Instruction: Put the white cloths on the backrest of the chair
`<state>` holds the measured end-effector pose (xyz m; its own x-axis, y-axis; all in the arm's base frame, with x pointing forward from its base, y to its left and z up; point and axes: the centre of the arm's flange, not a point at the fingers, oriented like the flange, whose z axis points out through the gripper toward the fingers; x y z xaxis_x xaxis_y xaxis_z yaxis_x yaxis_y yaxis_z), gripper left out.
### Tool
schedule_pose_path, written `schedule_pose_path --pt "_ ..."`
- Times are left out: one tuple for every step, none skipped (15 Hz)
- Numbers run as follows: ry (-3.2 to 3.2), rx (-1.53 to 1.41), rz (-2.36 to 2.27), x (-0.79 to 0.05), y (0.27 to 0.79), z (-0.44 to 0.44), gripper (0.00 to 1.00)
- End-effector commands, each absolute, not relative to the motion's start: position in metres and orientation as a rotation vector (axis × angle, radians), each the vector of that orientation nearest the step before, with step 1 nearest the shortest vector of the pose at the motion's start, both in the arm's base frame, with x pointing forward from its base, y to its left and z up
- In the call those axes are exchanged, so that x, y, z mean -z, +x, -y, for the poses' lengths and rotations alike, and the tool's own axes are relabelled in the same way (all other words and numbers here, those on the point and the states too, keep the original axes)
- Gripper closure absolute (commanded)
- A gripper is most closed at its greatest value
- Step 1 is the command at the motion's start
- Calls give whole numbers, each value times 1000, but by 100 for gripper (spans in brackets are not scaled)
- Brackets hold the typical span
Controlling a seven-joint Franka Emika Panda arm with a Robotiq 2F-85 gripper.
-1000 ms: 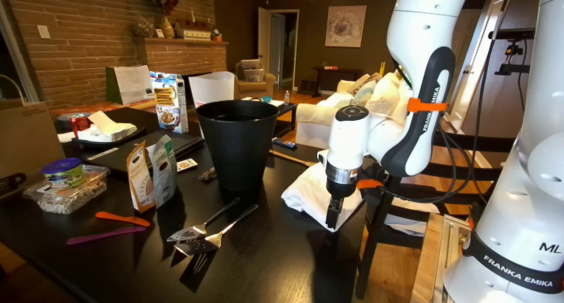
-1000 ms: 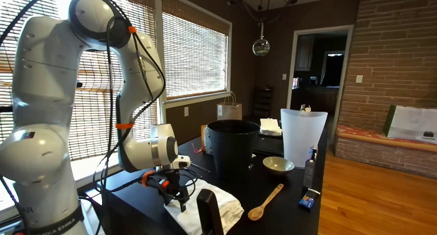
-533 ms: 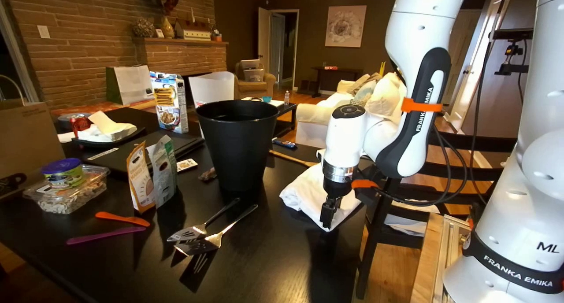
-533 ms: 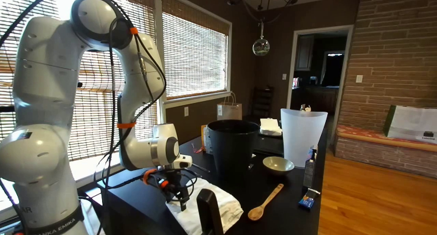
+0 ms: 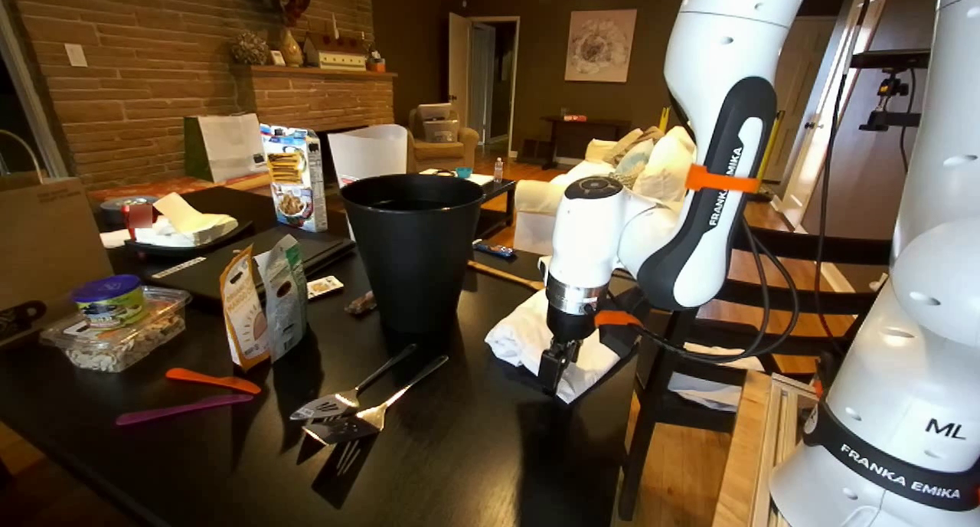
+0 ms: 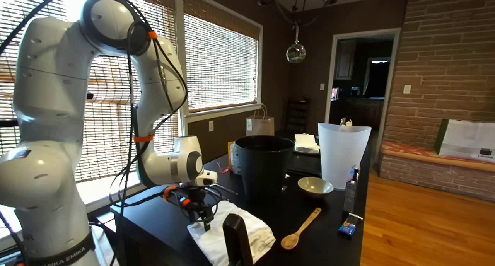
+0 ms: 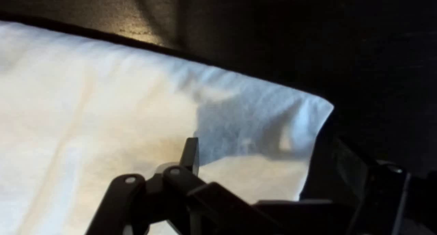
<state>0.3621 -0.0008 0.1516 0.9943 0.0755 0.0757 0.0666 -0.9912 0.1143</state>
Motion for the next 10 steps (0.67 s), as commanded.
schedule_pose_path --pt "3006 -84 -65 -192 348 -4 0" --pt "2994 -66 -66 -188 349 -5 0" --pt "2980 -45 -72 -184 349 -9 0" --pt "2971 -31 -73 -181 349 -11 0" --pt "2955 -15 -78 -179 349 -13 5" --pt "2942 0 -88 -178 349 -15 16" --pt "2928 11 -96 -177 349 -17 20" --pt "2916 23 -100 -176 349 -19 32" --pt "2904 33 -103 -175 349 -19 40" --pt "2895 46 -107 -173 348 -19 47"
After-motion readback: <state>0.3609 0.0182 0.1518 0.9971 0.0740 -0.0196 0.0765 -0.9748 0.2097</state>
